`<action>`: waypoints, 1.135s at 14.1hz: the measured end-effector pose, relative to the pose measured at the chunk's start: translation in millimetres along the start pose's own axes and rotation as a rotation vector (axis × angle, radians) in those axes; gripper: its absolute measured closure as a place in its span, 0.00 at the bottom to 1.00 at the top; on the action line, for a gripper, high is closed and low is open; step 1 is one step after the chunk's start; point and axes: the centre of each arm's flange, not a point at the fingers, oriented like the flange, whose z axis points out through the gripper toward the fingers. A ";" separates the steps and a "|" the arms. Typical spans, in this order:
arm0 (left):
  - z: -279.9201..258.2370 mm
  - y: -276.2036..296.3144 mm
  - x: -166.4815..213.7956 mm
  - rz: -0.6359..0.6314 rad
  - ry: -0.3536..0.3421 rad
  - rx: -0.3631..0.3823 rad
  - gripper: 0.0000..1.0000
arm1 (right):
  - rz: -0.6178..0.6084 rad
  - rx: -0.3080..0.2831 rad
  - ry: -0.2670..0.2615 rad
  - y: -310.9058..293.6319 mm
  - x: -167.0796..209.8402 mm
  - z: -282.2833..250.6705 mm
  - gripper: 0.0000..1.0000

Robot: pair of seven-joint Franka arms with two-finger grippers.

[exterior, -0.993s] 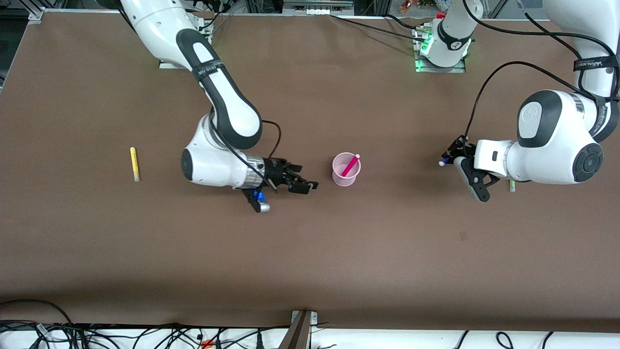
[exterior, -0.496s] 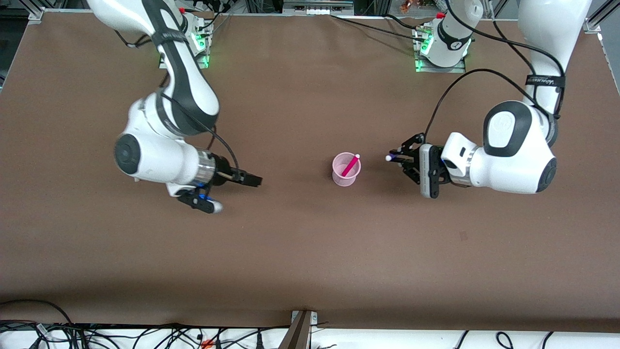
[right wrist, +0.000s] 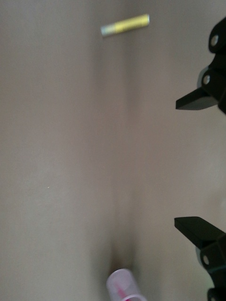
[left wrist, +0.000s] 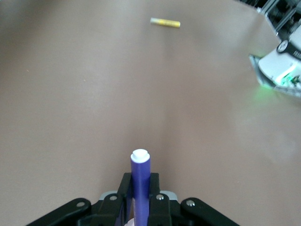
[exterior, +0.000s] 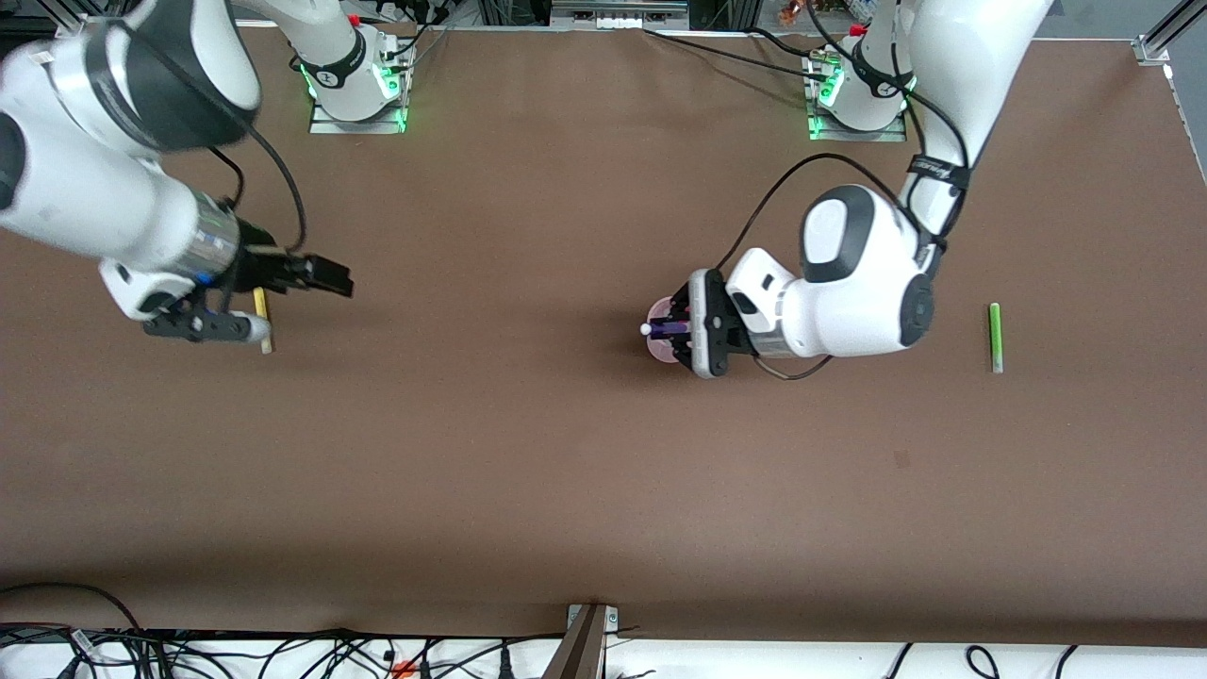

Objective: Organize pens into pink holder with both arms
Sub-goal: 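Withdraw the right gripper while the left gripper carries the blue marker to the holder, then lower the blue marker into the pink holder with the left gripper, then release the blue marker and lift the left gripper away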

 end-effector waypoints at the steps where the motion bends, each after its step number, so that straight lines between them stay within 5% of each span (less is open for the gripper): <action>1: 8.7 -1.8 -7.2 0.008 -0.012 0.000 0.82 | -0.037 -0.018 0.012 8.9 -7.7 -14.5 0.00; 11: 65.6 11.6 -41.6 0.026 -0.070 0.012 0.82 | -0.115 -0.139 0.053 37.0 -16.6 -39.6 0.00; 16: 55.8 16.9 -31.1 0.037 -0.063 0.022 0.37 | -0.116 -0.188 0.092 41.0 -13.9 -52.5 0.00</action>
